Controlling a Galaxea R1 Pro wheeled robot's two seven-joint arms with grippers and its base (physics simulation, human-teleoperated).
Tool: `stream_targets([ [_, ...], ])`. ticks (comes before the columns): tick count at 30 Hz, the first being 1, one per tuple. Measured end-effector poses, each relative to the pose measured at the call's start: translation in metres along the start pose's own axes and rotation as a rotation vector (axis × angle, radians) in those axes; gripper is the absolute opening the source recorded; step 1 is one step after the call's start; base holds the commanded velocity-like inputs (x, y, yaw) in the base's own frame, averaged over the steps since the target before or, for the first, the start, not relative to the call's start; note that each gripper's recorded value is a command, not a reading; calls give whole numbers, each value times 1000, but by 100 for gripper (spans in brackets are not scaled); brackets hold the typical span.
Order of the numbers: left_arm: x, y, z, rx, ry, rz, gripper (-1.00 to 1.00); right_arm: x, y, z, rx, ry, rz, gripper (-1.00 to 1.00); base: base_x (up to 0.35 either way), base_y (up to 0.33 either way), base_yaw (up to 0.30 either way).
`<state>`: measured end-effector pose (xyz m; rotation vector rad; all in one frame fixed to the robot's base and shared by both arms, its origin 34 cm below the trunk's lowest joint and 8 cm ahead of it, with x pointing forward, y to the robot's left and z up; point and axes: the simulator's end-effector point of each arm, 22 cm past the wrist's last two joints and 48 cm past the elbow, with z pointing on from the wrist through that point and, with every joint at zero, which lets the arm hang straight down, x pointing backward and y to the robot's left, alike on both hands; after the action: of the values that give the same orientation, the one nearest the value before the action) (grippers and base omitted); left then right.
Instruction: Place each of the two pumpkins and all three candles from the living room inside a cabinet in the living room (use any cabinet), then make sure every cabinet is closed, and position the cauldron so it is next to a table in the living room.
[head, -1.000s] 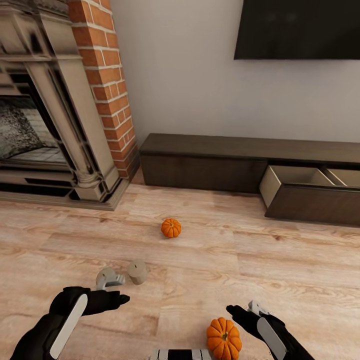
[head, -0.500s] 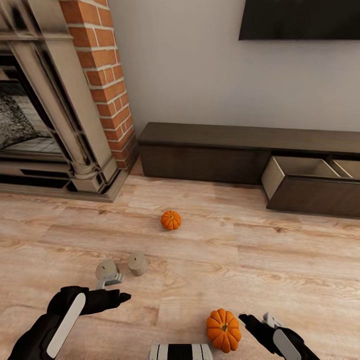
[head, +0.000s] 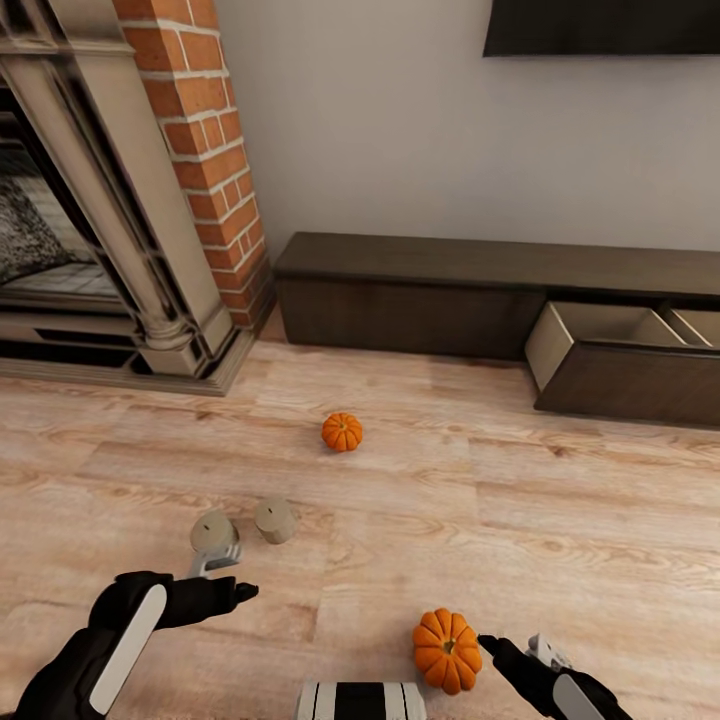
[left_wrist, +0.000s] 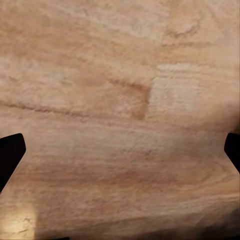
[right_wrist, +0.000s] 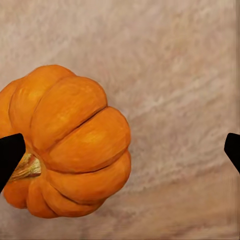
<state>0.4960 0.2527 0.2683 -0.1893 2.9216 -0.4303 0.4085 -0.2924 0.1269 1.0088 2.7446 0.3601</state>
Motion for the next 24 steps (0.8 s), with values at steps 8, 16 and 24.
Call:
stream_targets([
  [8,4,1,5,0,12,-4,100,0,14,3,-72,-12,-22,100,0,0,0],
  [16,4,1,5,0,12,-5,100,-3,27,2,-125,-28,-31,100,0,0,0],
  [24,7,2,8,-2,20,-7,100,-4,27,3,-129,-43,-64,100,0,0,0],
])
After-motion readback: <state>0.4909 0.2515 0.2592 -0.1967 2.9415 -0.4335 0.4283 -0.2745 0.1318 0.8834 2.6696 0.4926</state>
